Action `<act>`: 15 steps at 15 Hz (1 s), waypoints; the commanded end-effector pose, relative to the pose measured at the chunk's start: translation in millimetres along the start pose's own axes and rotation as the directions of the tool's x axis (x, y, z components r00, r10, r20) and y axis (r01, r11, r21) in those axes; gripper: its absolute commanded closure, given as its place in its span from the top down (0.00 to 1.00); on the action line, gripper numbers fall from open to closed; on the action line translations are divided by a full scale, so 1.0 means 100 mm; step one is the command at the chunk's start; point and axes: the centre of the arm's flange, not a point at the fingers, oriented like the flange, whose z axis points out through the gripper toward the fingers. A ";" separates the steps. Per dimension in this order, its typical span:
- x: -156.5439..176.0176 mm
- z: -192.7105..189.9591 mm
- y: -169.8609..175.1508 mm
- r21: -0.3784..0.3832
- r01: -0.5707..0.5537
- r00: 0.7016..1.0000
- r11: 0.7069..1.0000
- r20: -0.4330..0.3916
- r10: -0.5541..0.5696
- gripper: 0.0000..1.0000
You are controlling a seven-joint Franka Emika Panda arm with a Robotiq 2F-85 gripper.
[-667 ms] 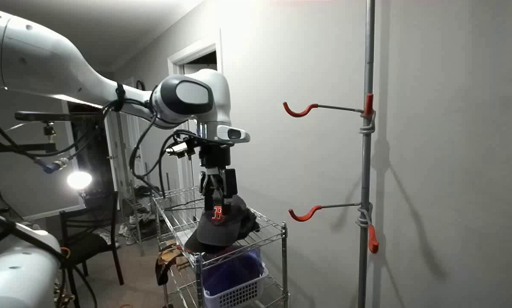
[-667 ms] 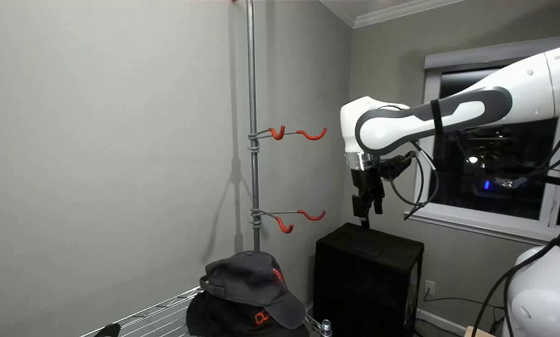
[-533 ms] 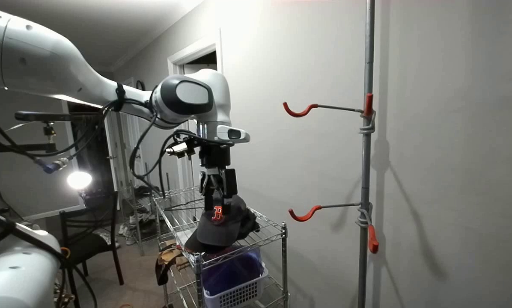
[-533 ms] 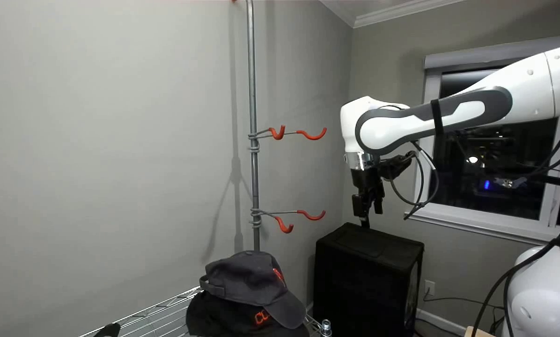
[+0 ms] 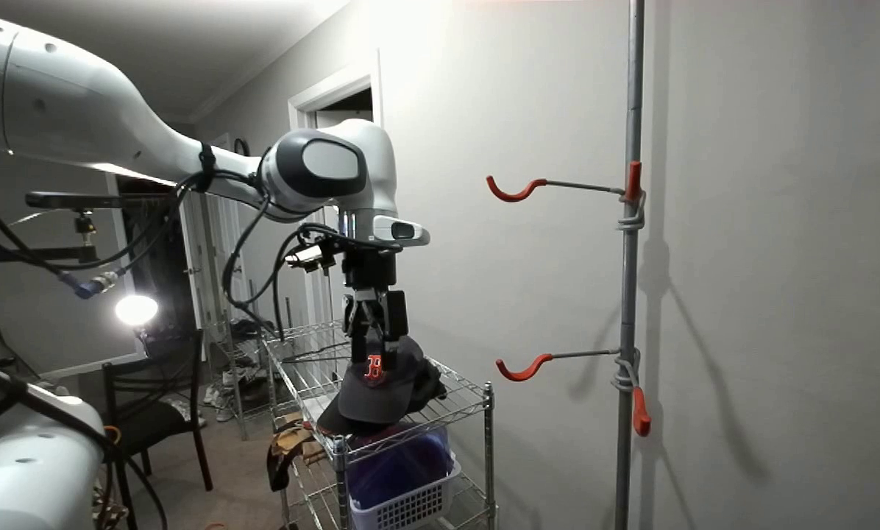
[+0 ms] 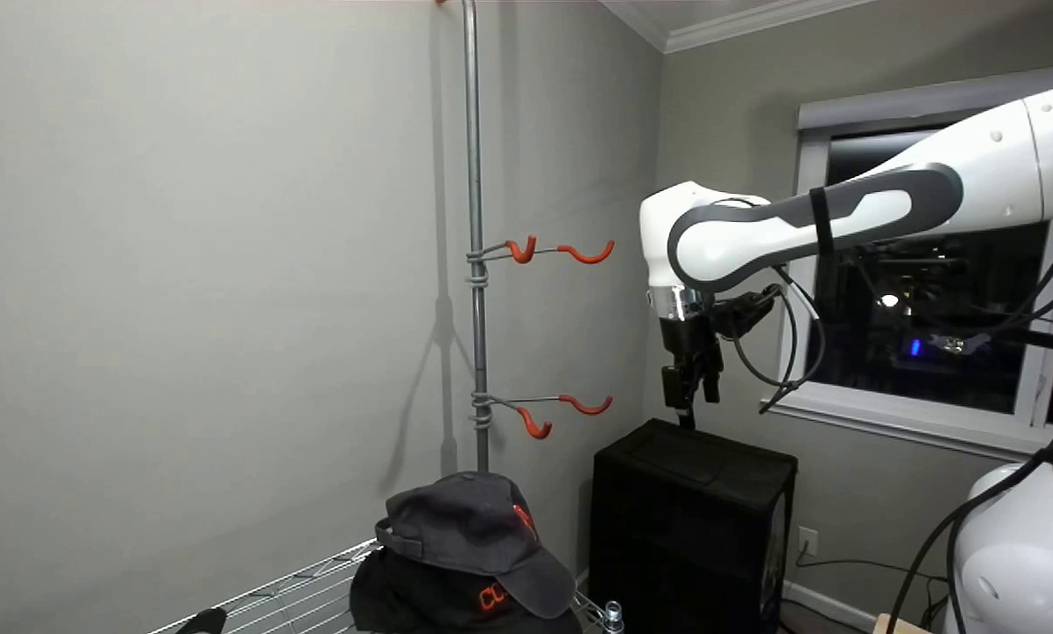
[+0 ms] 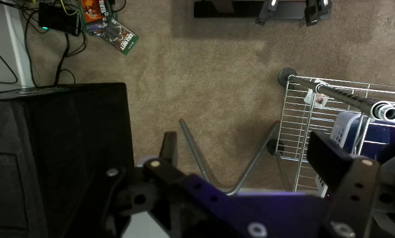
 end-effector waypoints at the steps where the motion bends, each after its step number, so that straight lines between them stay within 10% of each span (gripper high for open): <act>1: 0.05 -0.04 -0.07 -0.006 0.008 1.000 1.000 -0.021 -0.008 1.00; 15: 1.05 -0.87 -2.49 -0.142 0.461 0.803 0.876 -0.353 -0.480 1.00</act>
